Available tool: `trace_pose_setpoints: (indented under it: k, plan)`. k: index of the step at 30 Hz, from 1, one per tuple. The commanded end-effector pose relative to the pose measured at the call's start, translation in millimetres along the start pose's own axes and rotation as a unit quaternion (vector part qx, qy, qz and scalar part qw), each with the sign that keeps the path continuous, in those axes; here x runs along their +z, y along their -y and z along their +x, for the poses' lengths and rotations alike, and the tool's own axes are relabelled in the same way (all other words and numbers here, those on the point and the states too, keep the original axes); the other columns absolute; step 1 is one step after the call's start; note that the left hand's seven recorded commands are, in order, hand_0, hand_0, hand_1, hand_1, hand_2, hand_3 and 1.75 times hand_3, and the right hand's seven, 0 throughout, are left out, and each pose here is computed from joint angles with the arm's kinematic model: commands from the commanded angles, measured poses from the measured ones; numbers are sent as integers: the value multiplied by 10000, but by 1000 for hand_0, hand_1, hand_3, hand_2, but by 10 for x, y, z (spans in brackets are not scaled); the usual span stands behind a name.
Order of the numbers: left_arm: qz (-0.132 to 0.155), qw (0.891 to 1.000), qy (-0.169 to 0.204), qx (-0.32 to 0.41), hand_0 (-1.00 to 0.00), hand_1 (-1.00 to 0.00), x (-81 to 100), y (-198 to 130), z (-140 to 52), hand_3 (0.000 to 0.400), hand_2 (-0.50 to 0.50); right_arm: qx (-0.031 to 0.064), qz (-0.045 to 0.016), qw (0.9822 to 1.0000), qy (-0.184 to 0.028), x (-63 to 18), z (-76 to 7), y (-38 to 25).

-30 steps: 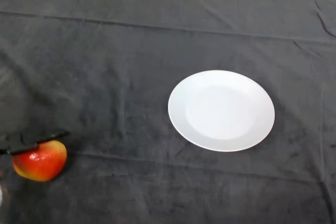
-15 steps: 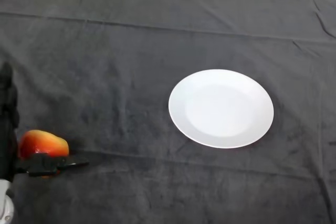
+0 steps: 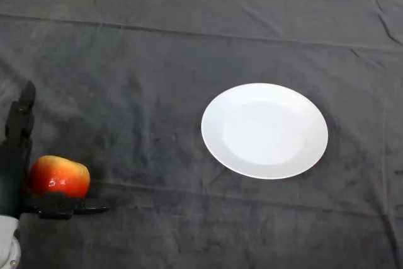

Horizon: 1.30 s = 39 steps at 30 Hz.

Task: Move the apple to the plate

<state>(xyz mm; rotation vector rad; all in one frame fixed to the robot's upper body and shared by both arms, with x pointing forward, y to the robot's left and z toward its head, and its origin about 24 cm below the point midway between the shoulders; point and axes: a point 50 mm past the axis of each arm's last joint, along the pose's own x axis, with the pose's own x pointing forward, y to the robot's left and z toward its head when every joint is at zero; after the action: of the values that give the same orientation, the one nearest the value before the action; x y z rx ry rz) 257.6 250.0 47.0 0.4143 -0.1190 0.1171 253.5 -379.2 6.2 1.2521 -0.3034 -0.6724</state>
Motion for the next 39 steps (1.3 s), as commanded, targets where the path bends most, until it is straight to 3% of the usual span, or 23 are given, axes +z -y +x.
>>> trace_pose_setpoints:
  k: [1,21,22,23,24,25,39]
  plan:
    - [427,9990,-143,-27,0,0,-49,-86,55,0,0,143,105,9997,150,39,44,-109]
    - [803,9962,-328,-99,0,0,-61,168,155,0,0,140,107,9997,150,39,44,-109]
    - [817,9961,-322,-114,-365,-16,-59,172,156,146,-175,140,107,9997,150,39,44,-109]
    - [832,9960,-316,-128,-518,-145,-58,174,157,207,-186,140,107,9997,150,39,44,-109]
    - [844,9959,-309,-138,-1000,-620,-56,174,159,400,-190,140,107,9997,150,39,44,-109]
    - [858,9958,-302,-146,-1000,-1000,-55,172,160,400,0,140,107,9997,150,39,44,-109]
    - [1022,9945,-190,-160,-1000,-1000,-40,175,170,400,0,140,108,9997,150,39,44,-109]
